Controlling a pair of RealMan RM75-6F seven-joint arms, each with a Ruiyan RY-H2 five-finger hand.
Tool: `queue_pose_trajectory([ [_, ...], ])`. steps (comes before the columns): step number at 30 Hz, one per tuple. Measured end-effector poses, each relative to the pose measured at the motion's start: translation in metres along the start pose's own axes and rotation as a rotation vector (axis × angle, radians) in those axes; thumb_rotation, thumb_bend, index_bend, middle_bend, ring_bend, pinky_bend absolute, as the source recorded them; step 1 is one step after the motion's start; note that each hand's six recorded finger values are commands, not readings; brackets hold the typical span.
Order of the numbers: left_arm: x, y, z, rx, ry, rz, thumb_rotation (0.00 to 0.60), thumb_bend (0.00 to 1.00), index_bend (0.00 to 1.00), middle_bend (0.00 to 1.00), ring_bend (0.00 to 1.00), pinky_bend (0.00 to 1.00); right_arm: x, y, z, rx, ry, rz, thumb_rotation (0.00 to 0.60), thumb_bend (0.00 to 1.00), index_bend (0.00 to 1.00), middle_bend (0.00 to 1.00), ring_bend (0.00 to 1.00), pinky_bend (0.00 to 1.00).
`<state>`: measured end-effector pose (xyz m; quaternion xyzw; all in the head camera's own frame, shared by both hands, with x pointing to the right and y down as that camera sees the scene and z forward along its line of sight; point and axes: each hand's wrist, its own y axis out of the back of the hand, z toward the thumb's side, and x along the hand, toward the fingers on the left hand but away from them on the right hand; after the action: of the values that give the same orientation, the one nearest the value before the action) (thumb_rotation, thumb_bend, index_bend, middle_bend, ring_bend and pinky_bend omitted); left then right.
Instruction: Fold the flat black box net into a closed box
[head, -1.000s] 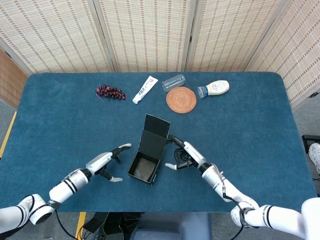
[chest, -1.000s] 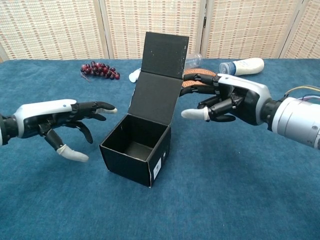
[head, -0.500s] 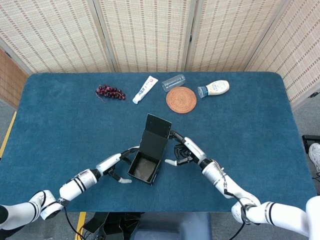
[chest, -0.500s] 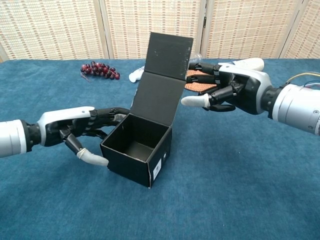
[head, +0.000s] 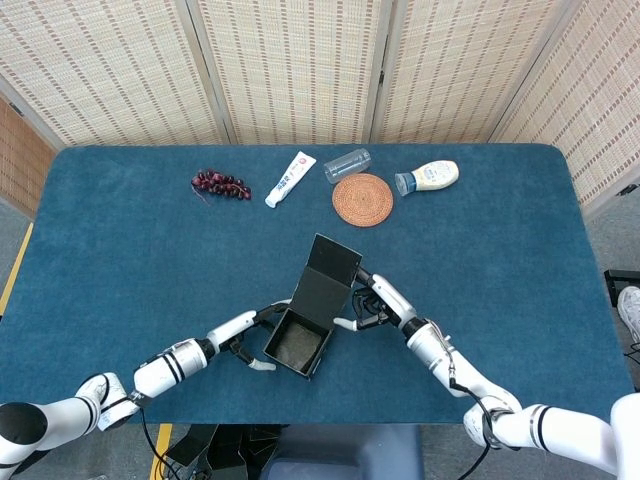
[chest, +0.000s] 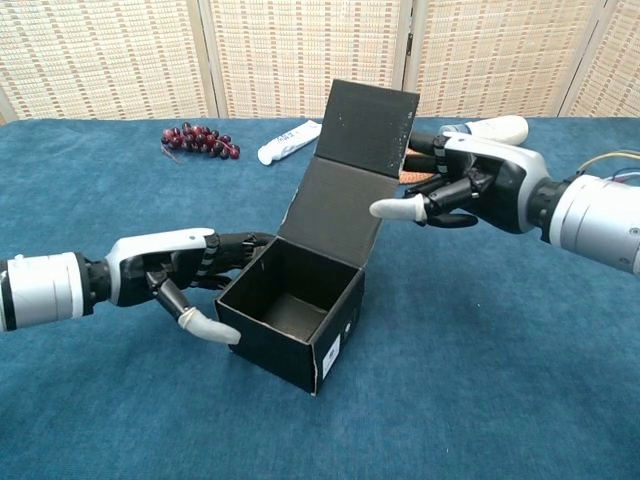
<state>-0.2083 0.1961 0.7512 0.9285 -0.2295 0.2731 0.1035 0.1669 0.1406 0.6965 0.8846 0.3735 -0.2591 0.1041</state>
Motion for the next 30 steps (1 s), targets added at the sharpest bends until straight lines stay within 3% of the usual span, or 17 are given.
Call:
queue_pose_trajectory([
  [8,-0.009,-0.001,-0.003,-0.030,0.002,-0.029,0.600,0.14,0.02,0.01,0.03,0.25,-0.003,-0.013,-0.007,-0.020,-0.025,0.031,0.600,0.18,0.08,0.22,0.72,1.00],
  [18,-0.023,0.007,-0.007,-0.068,0.015,-0.002,0.600,0.14,0.00,0.00,0.02,0.25,-0.034,-0.035,0.001,0.009,-0.014,0.078,0.600,0.18,0.08,0.22,0.72,1.00],
  [30,-0.021,0.000,-0.009,-0.085,0.005,-0.001,0.600,0.14,0.00,0.00,0.02,0.25,-0.044,-0.033,0.007,0.009,-0.012,0.076,0.600,0.18,0.08,0.23,0.72,1.00],
])
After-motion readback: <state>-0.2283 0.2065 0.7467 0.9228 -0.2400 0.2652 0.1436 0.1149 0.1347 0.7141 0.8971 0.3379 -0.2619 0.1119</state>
